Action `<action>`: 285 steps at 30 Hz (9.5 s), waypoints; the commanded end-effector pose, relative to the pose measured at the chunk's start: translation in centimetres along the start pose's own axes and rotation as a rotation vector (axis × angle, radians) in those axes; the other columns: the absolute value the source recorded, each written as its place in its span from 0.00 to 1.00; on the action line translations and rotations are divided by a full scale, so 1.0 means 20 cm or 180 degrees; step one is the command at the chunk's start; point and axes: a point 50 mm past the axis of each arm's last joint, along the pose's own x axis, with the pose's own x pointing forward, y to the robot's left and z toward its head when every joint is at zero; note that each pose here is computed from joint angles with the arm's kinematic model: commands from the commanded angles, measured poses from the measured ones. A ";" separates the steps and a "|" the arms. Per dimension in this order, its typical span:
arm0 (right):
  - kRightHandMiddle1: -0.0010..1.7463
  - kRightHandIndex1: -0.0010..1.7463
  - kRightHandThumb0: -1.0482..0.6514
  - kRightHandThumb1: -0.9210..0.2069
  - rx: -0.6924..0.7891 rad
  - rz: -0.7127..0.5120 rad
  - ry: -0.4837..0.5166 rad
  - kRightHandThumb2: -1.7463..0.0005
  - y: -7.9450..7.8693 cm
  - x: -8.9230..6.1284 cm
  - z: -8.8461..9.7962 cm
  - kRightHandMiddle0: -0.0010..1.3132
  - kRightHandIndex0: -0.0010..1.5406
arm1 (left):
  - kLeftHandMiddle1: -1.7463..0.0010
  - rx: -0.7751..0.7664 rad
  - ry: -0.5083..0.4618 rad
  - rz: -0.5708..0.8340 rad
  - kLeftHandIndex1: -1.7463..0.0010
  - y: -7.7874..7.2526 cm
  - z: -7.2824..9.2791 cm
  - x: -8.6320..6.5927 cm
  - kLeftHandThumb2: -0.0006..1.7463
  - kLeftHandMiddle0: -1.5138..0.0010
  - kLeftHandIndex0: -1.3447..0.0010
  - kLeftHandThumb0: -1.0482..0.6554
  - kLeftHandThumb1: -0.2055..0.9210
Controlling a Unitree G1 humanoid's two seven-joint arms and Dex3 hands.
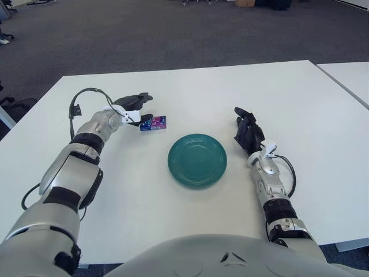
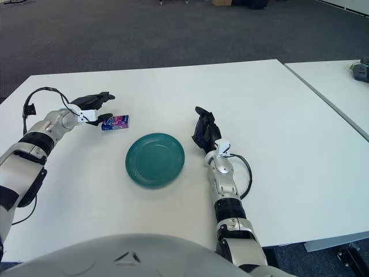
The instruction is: Put the gum into the plate.
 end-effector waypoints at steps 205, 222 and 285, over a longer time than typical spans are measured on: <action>0.05 0.00 0.11 0.00 -0.0012 -0.0119 0.0719 0.42 -0.05 -0.07 -0.26 0.00 0.05 | 0.66 0.0456 -0.2475 -0.0752 0.52 -0.27 0.73 -0.14 0.19 0.91 1.00 0.06 1.00; 0.03 0.01 0.11 0.00 -0.0120 -0.0057 0.0605 0.42 -0.06 -0.06 -0.23 0.00 0.07 | 0.99 0.0779 -0.2519 -0.0948 0.97 -0.20 0.72 -0.15 0.22 0.99 1.00 0.00 1.00; 0.03 0.00 0.11 0.00 -0.0046 -0.0073 0.0769 0.46 -0.03 -0.05 -0.27 0.00 0.03 | 1.00 -0.4484 -0.0146 0.1414 1.00 -0.50 0.28 -0.27 0.65 1.00 1.00 0.01 1.00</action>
